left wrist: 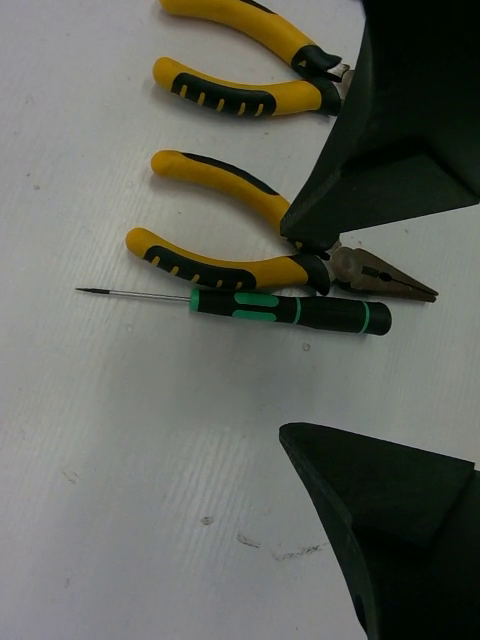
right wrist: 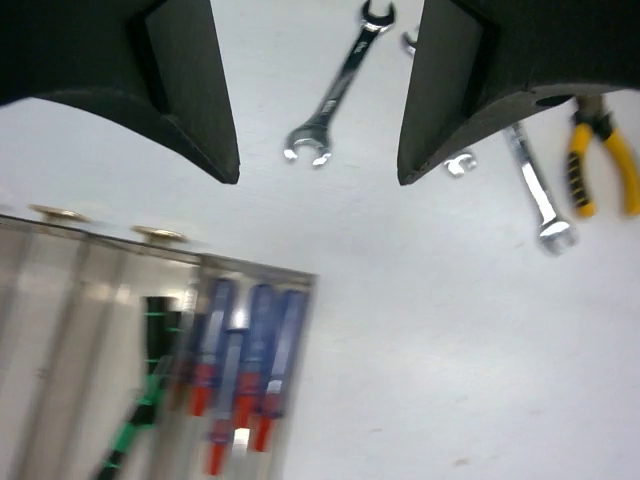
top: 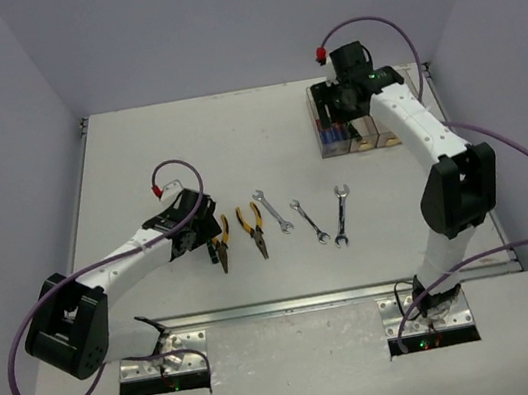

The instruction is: Sort the tools into containers

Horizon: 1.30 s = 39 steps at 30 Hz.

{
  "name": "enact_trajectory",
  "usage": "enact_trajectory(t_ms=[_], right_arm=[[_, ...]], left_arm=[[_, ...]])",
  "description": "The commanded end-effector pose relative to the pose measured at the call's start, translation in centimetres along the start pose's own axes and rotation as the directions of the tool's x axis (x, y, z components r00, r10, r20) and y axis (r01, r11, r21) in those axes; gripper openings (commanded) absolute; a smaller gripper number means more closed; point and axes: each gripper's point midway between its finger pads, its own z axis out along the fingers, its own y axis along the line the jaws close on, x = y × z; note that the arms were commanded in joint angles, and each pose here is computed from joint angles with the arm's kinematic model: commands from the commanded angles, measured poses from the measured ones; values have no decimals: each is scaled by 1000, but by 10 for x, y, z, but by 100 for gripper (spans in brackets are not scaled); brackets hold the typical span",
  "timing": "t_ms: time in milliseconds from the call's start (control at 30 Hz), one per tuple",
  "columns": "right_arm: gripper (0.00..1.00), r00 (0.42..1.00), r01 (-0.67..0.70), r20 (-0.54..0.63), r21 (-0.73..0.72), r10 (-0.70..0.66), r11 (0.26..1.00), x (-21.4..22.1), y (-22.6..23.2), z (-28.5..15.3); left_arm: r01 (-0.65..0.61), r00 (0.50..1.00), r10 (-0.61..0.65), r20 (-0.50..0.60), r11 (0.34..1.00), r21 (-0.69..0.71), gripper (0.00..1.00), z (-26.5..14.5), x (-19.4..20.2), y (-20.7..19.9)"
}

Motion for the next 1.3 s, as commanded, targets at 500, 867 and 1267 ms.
enact_trajectory(t_ms=[500, 867, 1267], right_arm=[[65, 998, -1, -56, -184, -9, 983, 79, 69, 0], [65, 997, -20, -72, -249, 2, 968, 91, 82, 0], [99, 1000, 22, 14, -844, -19, 536, 120, 231, -76]], left_arm=[[22, 997, -22, -69, 1000, -5, 46, 30, 28, 0], [-1, 994, -2, -112, 1000, -31, 11, 44, 44, 4], [128, 984, -150, 93, 969, 210, 0, -25, -12, -33]])
